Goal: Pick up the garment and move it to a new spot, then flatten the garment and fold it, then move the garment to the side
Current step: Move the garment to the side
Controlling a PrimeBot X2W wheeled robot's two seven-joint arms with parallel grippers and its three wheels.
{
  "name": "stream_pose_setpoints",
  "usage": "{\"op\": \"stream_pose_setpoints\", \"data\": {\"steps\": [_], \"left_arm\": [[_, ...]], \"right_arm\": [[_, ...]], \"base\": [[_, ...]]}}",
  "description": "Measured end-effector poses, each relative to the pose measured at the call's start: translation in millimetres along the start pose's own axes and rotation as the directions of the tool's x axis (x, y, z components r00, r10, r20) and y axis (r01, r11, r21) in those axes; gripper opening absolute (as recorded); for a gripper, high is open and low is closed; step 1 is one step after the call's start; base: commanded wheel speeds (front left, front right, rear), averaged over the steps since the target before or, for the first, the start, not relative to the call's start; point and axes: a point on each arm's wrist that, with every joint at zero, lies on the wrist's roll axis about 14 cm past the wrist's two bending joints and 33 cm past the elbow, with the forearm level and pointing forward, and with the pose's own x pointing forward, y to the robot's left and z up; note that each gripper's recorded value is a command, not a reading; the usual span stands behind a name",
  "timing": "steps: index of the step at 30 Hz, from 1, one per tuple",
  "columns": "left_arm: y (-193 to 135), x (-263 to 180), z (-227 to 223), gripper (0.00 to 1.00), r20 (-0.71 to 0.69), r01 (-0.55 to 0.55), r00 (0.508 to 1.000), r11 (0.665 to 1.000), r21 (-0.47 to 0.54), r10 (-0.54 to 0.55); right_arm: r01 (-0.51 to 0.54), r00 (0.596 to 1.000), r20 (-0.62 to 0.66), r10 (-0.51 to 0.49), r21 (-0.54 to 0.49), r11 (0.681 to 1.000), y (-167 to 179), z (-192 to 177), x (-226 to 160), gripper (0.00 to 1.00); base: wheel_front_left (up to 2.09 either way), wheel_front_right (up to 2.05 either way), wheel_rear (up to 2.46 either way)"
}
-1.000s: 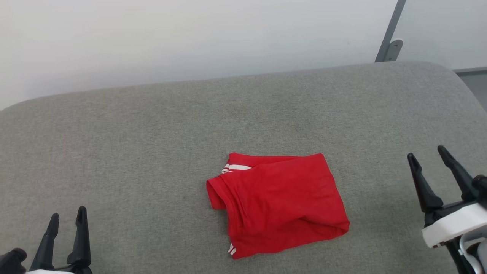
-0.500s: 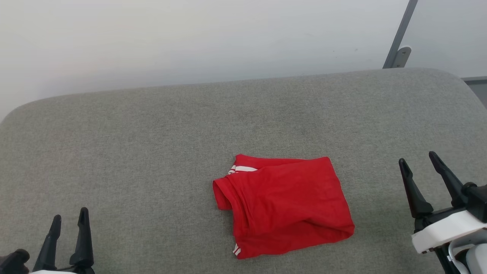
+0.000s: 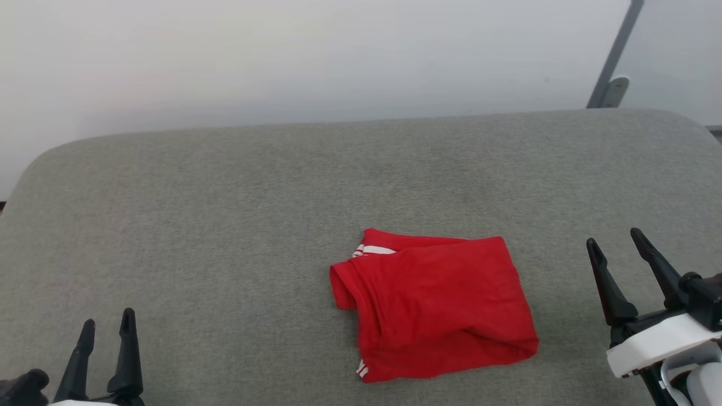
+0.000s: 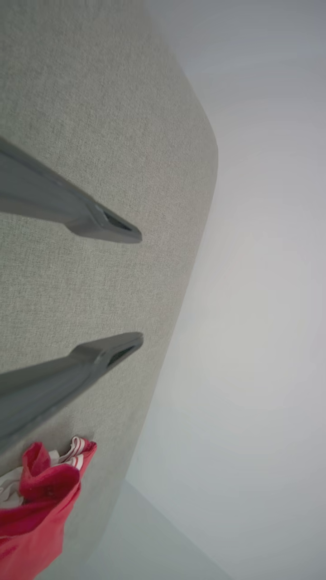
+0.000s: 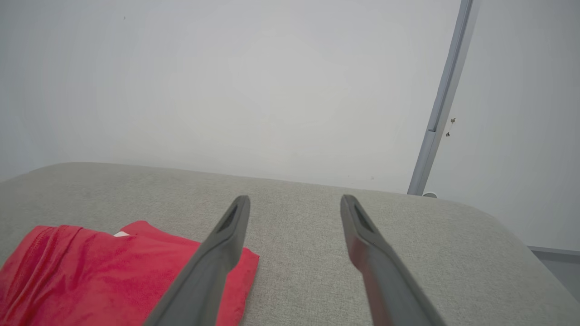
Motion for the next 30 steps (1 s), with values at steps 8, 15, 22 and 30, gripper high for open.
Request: {"op": "stream_pose_setpoints", "data": {"steps": [8, 15, 22, 30], "left_arm": [[12, -12, 4, 1.00, 0.016, -0.043, 0.999, 0.999, -0.009, 0.044], [21, -22, 1, 1.00, 0.008, -0.078, 0.997, 0.997, -0.024, 0.078], [28, -31, -6, 1.00, -0.013, -0.114, 0.993, 0.993, -0.039, 0.114], [39, -37, -16, 1.00, -0.044, -0.168, 0.985, 0.984, -0.060, 0.166]], "right_arm": [[-0.081, 0.991, -0.106, 0.086, 0.051, 0.995, 21, -29, 9, 1.00], [-0.194, 0.927, -0.305, 0.220, 0.114, 0.974, 47, -53, 32, 1.00], [-0.238, 0.805, -0.521, 0.282, 0.150, 0.960, 53, -79, 46, 1.00], [-0.242, 0.603, -0.740, 0.298, 0.186, 0.952, 49, -111, 41, 1.00]], "base": [[0.00, 0.00, 0.00], [0.00, 0.00, 0.00], [0.00, 0.00, 0.00], [0.00, 0.00, 0.00]]}}
